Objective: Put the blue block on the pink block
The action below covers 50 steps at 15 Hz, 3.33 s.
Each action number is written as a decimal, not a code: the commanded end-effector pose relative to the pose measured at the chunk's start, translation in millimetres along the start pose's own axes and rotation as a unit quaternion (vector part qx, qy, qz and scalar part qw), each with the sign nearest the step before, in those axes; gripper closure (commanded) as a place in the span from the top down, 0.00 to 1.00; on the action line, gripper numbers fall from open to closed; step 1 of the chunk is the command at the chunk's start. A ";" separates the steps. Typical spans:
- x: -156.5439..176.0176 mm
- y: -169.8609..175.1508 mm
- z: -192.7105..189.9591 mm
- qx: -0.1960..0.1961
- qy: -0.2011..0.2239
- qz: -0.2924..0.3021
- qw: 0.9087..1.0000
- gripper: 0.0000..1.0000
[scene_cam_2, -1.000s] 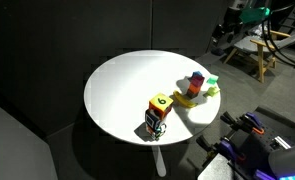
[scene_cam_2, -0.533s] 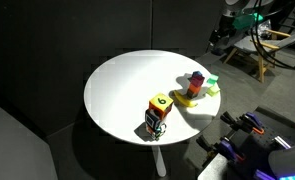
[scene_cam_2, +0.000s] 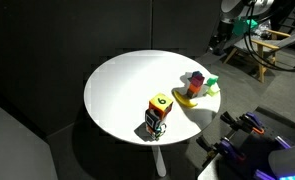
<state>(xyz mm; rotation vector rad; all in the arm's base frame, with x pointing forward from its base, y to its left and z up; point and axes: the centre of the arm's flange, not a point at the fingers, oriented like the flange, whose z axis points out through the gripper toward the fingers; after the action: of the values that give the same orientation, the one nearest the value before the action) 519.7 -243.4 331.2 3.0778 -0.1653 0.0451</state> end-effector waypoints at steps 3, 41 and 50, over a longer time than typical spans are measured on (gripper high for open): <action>1.4 2.6 2.3 0.005 0.001 0.000 1.000 1.00; 98.9 34.8 154.4 0.028 -0.028 0.014 0.999 1.00; 99.9 44.3 194.9 0.029 -0.046 0.020 0.998 1.00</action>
<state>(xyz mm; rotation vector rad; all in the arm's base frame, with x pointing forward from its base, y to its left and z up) 610.6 -294.3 148.4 3.1313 -0.2371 -0.0834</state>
